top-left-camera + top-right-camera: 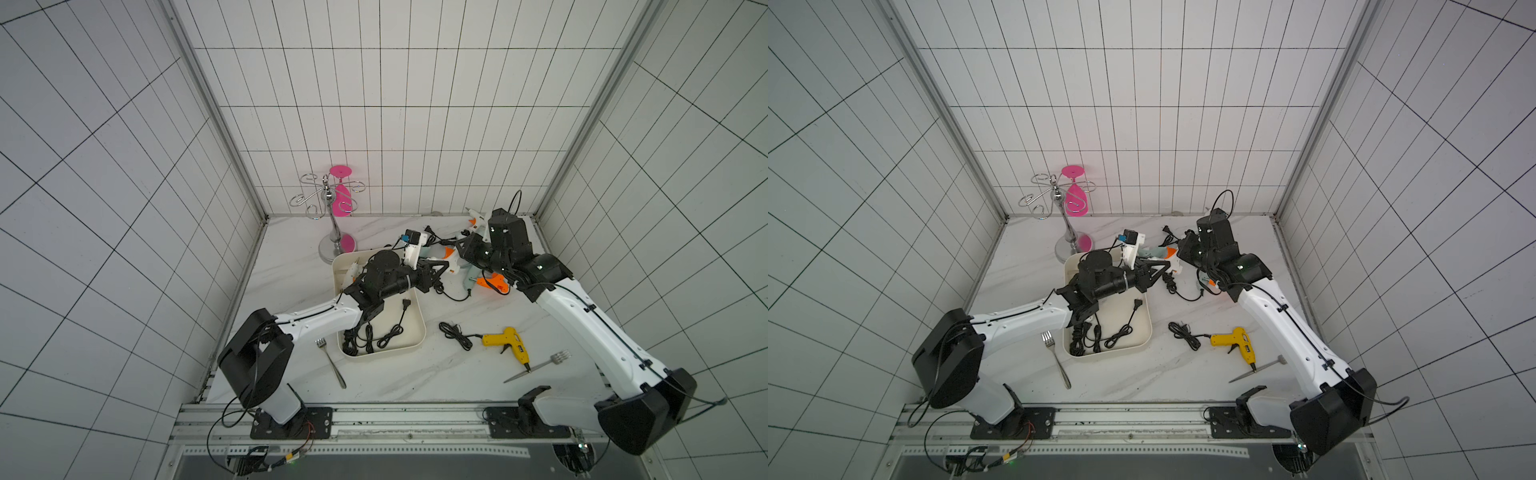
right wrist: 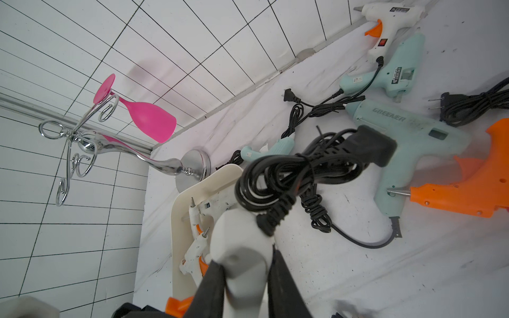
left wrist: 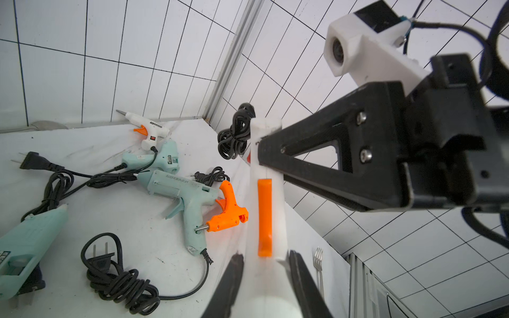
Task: Put the hot melt glue gun into the storage box
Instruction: Pick up the hot melt adhesive gun from the center of the board, then place the hot melt adhesive gun in the storage box.
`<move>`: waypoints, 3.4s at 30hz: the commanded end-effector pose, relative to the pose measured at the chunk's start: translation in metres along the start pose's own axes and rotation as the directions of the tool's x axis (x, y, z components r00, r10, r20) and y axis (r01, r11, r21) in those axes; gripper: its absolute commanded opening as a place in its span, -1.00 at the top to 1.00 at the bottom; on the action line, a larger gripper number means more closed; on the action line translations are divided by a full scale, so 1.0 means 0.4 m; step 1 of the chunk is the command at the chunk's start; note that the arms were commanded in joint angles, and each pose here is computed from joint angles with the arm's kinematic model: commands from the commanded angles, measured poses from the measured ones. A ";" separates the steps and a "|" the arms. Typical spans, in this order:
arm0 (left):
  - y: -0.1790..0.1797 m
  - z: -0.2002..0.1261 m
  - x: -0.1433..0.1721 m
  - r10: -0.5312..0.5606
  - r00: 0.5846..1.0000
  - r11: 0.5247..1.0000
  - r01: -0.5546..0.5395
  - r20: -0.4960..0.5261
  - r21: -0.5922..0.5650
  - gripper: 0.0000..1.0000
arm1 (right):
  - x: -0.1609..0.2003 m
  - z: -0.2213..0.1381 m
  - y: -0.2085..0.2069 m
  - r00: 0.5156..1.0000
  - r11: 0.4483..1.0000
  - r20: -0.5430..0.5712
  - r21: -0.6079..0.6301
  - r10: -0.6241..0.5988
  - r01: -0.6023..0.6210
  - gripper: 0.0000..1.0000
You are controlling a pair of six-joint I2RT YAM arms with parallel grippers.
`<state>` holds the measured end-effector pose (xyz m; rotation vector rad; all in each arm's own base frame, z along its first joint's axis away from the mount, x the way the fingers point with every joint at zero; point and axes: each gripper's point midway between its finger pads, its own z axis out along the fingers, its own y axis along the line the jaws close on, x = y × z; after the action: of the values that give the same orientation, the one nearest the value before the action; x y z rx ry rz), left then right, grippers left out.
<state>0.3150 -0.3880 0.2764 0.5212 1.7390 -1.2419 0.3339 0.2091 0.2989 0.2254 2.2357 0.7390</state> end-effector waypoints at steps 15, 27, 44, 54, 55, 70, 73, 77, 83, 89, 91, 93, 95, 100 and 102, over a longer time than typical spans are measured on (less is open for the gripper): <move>-0.097 -0.299 -0.084 -0.069 0.928 0.961 0.161 -0.366 0.226 0.83 | 0.242 -0.197 0.039 0.235 0.231 -0.029 -0.345 -0.971 0.910 -0.46; -0.076 -0.341 0.016 -0.069 0.839 0.984 0.145 -0.540 0.100 0.90 | 0.216 -0.137 0.082 -0.125 -0.126 0.013 -0.131 -0.992 0.983 -0.49; -0.090 -0.321 0.038 -0.039 0.798 0.978 0.154 -0.601 0.140 0.95 | 0.316 -0.074 0.132 -0.166 -0.187 0.099 -0.280 -0.981 0.941 -0.16; -0.085 -0.307 0.046 -0.036 0.786 0.977 0.157 -0.617 0.143 0.94 | 0.333 -0.051 0.138 -0.193 -0.215 0.112 -0.239 -0.975 0.947 0.20; -0.085 -0.305 0.046 -0.037 0.786 0.977 0.159 -0.617 0.143 0.93 | 0.337 -0.054 0.142 -0.192 -0.217 0.122 -0.239 -0.974 0.946 0.23; 0.023 -0.304 -0.134 -0.118 0.952 0.993 0.111 -0.281 -0.041 -0.98 | 0.381 -0.036 0.143 -0.024 -0.058 0.154 -0.218 -0.988 0.974 0.62; 0.092 -0.350 -0.186 -0.162 0.977 0.977 0.140 -0.135 -0.158 -0.98 | 0.383 -0.023 0.146 0.057 0.023 0.147 -0.225 -0.988 0.974 0.63; 0.186 -0.427 -0.203 -0.187 0.982 0.917 0.169 -0.015 -0.360 -0.99 | 0.394 0.010 0.150 0.142 0.113 0.108 -0.240 -0.984 0.964 0.63; 0.289 -0.607 -0.215 -0.099 0.982 0.708 0.183 0.161 -0.682 -0.98 | 0.390 0.067 0.204 0.317 0.298 0.028 -0.269 -0.948 0.916 0.63; 0.327 -0.714 -0.199 -0.101 0.978 0.559 0.208 0.183 -0.803 -0.98 | 0.405 0.146 0.280 0.454 0.458 -0.079 -0.261 -0.887 0.850 0.61; 0.323 -0.725 -0.199 -0.088 0.979 0.551 0.203 0.185 -0.809 -0.98 | 0.412 0.169 0.300 0.475 0.485 -0.103 -0.252 -0.874 0.837 0.60; 0.324 -0.738 -0.194 -0.080 0.979 0.535 0.199 0.186 -0.821 -0.98 | 0.430 0.191 0.312 0.496 0.516 -0.143 -0.259 -0.856 0.816 0.59; 0.325 -0.751 -0.187 -0.082 0.979 0.520 0.203 0.188 -0.829 -0.99 | 0.459 0.210 0.309 0.503 0.537 -0.190 -0.250 -0.843 0.806 0.59; 0.337 -0.758 -0.159 -0.109 0.979 0.505 0.206 0.175 -0.838 -0.98 | 0.571 0.239 0.277 0.492 0.563 -0.303 -0.226 -0.816 0.795 0.62; 0.343 -0.760 -0.147 -0.118 0.978 0.498 0.206 0.169 -0.843 -0.98 | 0.623 0.244 0.264 0.487 0.585 -0.366 -0.236 -0.793 0.776 0.64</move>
<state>0.3223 -0.0554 0.2918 -0.3037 2.0583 -0.3810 0.2364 0.4280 0.1632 -1.1293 2.2504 0.3065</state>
